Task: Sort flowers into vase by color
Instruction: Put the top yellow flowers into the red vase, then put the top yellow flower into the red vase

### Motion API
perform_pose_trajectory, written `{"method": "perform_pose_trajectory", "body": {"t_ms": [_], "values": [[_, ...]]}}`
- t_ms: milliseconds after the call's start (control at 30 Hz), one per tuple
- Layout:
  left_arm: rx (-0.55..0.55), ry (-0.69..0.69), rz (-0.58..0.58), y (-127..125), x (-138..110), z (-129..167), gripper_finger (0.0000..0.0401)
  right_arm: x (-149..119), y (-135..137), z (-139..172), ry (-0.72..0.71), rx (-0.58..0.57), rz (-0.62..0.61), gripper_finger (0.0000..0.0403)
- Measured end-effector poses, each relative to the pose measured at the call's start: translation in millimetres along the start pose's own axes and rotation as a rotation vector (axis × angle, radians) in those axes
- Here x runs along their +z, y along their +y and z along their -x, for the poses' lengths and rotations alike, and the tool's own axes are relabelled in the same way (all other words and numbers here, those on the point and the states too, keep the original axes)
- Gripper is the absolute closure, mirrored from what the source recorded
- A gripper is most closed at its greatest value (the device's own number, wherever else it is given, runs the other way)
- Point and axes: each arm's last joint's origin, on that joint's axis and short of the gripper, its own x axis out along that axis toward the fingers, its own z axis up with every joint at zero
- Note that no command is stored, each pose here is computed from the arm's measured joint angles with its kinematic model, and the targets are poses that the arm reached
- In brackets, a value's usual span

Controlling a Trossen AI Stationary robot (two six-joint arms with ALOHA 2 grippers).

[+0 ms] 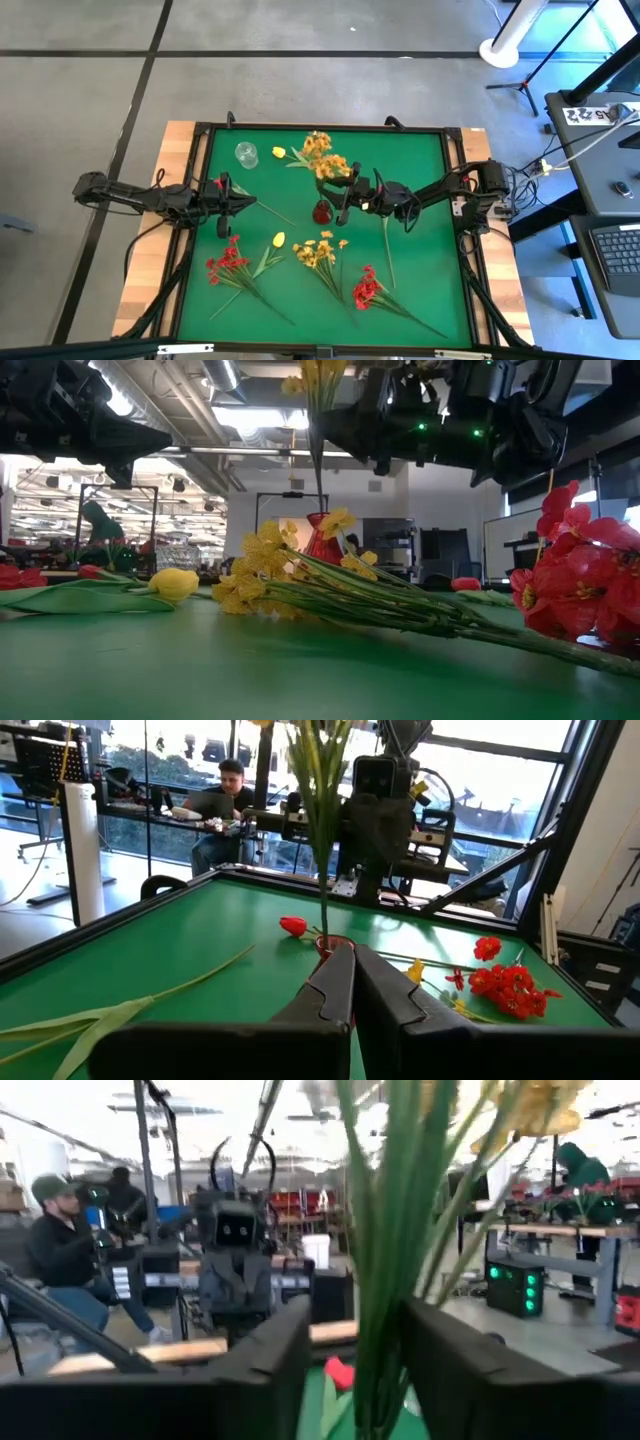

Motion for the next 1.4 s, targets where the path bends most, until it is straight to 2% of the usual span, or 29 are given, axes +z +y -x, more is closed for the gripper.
{"method": "perform_pose_trajectory", "body": {"t_ms": [233,500,800,1267,1400], "values": [[0.0,0.0,0.0,0,0,0,0.0401,-7,0,1,0.095,-0.008,0.017,0.0135],[0.0,0.0,0.0,0,0,0,0.0401,-1,-1,4,0.231,-0.009,0.039,0.0081],[0.0,0.0,0.0,0,0,0,0.0401,19,-3,17,0.445,0.0,0.02,0.0063],[0.0,0.0,0.0,0,0,0,0.0401,38,-5,44,0.703,0.122,-0.013,0.0063],[0.0,0.0,0.0,0,0,0,0.0401,42,-8,56,0.804,0.09,0.019,0.0063]]}}
